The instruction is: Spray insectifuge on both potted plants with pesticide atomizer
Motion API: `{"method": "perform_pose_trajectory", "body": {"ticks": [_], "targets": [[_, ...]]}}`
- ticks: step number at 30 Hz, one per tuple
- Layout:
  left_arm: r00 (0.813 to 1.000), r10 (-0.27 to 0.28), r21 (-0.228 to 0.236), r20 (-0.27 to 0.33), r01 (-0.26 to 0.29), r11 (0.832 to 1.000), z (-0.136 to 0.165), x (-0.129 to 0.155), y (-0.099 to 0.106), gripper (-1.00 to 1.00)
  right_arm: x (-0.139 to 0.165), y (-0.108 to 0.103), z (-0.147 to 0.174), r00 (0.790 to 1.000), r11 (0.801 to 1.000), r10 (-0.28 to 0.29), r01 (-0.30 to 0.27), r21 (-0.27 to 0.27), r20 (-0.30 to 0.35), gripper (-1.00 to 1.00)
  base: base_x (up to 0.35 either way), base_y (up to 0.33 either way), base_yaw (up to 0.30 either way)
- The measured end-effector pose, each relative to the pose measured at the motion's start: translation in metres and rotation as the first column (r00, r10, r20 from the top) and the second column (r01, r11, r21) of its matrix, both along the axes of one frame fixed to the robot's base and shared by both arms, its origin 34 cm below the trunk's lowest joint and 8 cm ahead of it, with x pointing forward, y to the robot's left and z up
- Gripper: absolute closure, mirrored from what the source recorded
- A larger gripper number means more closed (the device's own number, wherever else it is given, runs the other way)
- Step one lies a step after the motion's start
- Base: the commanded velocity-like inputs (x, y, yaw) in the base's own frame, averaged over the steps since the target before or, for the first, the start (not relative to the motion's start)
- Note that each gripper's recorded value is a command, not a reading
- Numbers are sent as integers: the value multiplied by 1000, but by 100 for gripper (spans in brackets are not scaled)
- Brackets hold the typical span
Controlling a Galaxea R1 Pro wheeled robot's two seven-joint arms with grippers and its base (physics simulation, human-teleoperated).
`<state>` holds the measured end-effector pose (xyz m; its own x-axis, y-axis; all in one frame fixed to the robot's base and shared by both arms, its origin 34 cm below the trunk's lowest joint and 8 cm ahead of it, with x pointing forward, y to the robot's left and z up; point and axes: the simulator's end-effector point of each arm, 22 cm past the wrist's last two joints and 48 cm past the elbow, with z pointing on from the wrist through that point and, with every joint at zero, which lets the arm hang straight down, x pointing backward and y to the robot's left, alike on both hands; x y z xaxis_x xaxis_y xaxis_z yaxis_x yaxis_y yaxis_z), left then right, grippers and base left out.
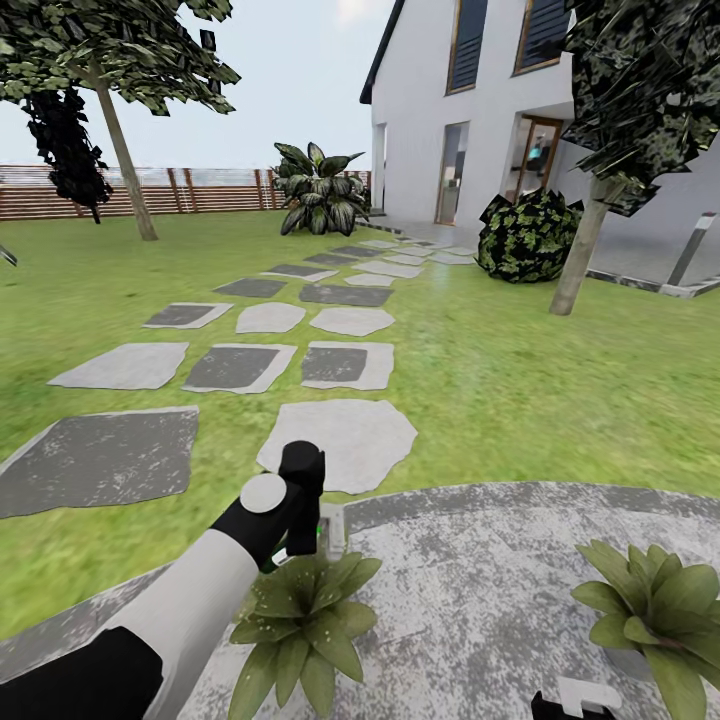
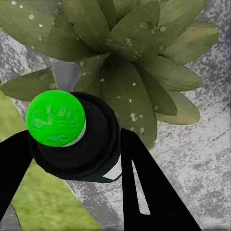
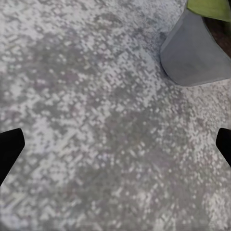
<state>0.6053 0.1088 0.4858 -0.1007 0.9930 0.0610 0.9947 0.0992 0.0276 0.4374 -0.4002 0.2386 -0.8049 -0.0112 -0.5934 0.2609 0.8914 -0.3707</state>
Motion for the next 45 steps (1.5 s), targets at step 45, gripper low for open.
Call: {"method": "perform_pose_trajectory", "body": {"ticks": [45], "targets": [[998, -33, 30, -45, 34, 999, -20, -22, -2, 100, 0, 1, 0, 1000, 1000, -1, 1, 1, 2, -100, -119, -134, 151]]}}
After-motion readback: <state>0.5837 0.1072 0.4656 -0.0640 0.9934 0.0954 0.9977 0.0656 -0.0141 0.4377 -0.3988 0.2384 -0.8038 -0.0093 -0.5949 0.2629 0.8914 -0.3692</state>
